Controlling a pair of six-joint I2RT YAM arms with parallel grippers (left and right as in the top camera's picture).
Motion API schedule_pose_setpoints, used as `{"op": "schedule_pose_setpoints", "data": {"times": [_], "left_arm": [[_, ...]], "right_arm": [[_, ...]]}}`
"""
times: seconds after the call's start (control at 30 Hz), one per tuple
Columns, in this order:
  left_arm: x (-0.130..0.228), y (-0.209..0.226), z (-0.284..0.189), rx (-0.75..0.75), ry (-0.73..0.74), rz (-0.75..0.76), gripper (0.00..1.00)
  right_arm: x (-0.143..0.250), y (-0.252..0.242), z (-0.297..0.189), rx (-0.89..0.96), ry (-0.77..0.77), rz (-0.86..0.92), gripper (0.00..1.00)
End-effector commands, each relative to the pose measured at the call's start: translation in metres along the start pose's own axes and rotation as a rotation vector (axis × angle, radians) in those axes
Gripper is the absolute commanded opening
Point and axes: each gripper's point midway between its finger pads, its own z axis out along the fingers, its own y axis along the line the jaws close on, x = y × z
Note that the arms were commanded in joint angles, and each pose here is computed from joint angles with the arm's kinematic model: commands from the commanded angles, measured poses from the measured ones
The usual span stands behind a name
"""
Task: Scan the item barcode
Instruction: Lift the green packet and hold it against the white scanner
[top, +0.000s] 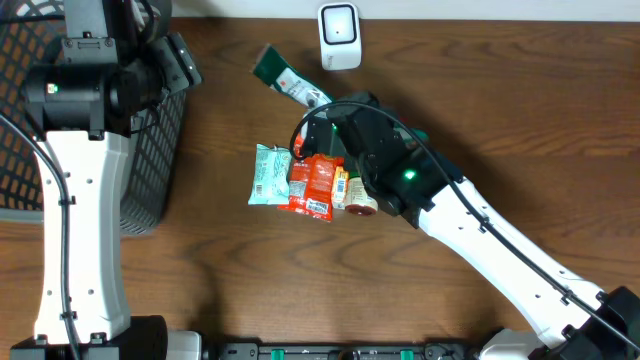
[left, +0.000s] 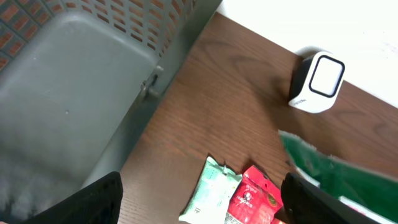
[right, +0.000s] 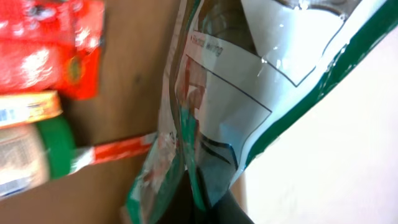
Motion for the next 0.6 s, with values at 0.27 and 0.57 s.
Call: {"op": "schedule_pose_setpoints", "data": {"times": [0.27, 0.57], "left_arm": [[-0.002, 0.001, -0.002, -0.001, -0.006, 0.004, 0.82], [-0.002, 0.001, -0.002, -0.001, -0.006, 0.004, 0.83]], "right_arm": [[-0.022, -0.054, 0.082, 0.317, 0.109, -0.428, 0.01], [-0.037, -0.064, 0.157, 0.518, 0.007, -0.451, 0.01]]}}
